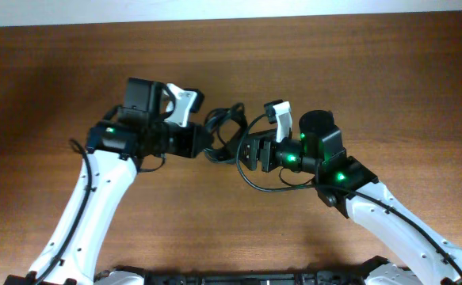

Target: Untangle cables

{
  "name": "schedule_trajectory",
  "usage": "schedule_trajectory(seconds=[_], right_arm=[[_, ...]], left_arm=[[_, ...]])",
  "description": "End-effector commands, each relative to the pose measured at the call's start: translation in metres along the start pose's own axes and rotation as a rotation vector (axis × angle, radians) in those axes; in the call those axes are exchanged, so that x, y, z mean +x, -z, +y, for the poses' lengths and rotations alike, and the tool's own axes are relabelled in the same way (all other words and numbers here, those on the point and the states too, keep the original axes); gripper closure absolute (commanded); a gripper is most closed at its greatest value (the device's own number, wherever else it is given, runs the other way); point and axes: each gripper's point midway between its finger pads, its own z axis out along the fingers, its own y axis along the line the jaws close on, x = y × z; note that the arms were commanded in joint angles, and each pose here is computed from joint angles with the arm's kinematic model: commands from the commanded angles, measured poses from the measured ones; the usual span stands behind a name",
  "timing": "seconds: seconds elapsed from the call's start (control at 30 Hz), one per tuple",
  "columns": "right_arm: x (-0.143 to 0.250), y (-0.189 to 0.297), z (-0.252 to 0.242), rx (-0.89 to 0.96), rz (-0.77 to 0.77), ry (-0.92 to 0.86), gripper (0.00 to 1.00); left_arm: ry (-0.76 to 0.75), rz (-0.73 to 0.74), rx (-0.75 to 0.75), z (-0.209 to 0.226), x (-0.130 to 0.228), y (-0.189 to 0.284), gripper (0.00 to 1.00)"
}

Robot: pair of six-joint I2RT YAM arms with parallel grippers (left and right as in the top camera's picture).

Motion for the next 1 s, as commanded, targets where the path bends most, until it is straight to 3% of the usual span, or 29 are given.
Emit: schedule_trajectory(seconds=[0.0, 0.1, 0.23, 0.43, 0.77, 0.97], right_arm=[[-0.018, 0.021, 0.002, 0.002, -0.055, 0.003, 0.23], [-0.031, 0.045, -0.028, 0.084, -0.1, -0.066, 0.23], [-0.04, 0.065, -0.07, 0.157, -0.131, -0.132, 0.23], [-0.025, 0.047, -0.056, -0.091, 0.002, -0.163, 0.23], [-0.043, 0.027, -0.052, -0.282, -0.001, -0.237, 0.23], [-0.045, 0.018, -0.027, -0.366, -0.003, -0.115, 0.18]], left_arm=[[-0.031, 0.003, 0.048, -0.002, 0.004, 0.008, 1.0], [0.013, 0.008, 0.112, -0.004, 0.007, 0.014, 1.0], [0.015, -0.05, 0.351, -0.035, -0.006, 0.03, 1.0], [-0.031, -0.095, 0.551, -0.064, -0.015, 0.047, 1.0], [-0.053, -0.103, 0.577, -0.069, -0.016, 0.049, 1.0], [-0.123, -0.12, 0.614, -0.081, -0.02, 0.048, 1.0]])
